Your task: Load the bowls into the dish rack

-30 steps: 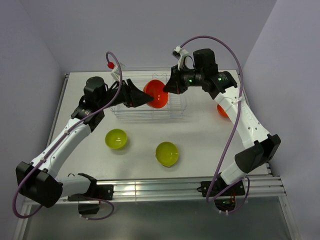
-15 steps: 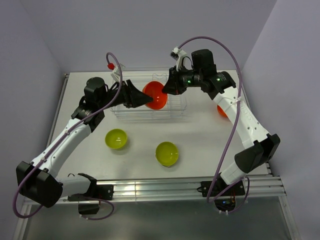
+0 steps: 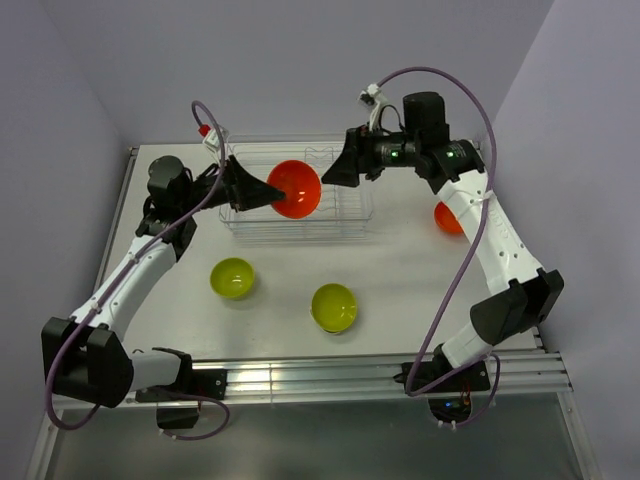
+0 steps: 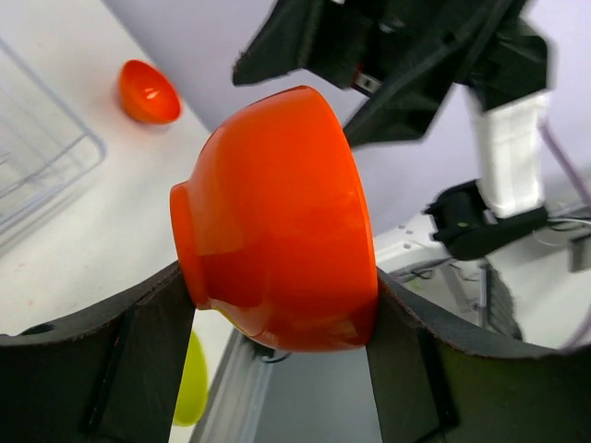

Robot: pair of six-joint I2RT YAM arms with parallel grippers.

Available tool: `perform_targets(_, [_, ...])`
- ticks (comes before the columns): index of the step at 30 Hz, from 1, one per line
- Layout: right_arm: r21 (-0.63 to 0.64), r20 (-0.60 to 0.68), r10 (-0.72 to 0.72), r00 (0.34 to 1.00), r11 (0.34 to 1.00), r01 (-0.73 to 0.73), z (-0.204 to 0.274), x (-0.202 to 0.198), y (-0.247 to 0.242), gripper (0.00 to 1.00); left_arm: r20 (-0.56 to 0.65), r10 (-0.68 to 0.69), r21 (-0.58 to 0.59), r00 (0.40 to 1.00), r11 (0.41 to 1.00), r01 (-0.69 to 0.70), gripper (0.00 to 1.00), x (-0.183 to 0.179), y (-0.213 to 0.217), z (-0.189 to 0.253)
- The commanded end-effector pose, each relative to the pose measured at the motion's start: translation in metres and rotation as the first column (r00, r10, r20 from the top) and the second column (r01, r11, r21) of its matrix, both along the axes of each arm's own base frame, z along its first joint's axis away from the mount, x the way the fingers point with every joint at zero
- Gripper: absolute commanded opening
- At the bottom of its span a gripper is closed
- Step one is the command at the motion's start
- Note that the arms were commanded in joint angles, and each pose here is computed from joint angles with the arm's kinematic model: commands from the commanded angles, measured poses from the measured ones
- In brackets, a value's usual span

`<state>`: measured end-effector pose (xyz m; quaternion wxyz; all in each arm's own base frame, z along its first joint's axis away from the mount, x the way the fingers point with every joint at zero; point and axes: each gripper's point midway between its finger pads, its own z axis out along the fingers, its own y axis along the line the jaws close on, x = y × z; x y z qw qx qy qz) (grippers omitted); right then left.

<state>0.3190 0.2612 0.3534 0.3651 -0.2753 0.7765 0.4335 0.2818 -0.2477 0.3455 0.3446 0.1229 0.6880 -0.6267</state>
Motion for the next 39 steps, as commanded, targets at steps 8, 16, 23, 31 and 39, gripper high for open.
perform_targets(8, [0.355, -0.117, 0.177, 0.977, 0.926, -0.125, 0.052, -0.029, -0.010, 0.88, 0.100, -0.159, -0.214, 0.982, 0.961, 0.177, 0.00, -0.034, 0.013, 0.052])
perform_targets(16, [0.424, -0.238, 0.214, 0.947, 0.900, -0.097, 0.055, -0.040, 0.000, 1.00, 0.010, -0.151, -0.292, 0.988, 0.945, 0.148, 0.00, -0.025, 0.019, 0.053])
perform_targets(23, [0.468, -0.328, 0.236, 0.915, 0.882, -0.059, 0.050, -0.040, 0.014, 1.00, -0.061, -0.149, -0.332, 0.987, 0.936, 0.121, 0.00, -0.019, 0.020, 0.044])
perform_targets(31, [0.518, -0.456, 0.311, 0.834, 0.855, -0.036, 0.038, -0.039, 0.036, 1.00, -0.120, -0.143, -0.371, 0.982, 0.924, 0.089, 0.00, -0.012, 0.022, 0.043])
perform_targets(39, [0.511, -0.525, 0.351, 0.775, 0.859, -0.043, 0.025, -0.036, 0.060, 1.00, -0.155, -0.138, -0.385, 0.978, 0.920, 0.068, 0.00, -0.011, 0.024, 0.039])
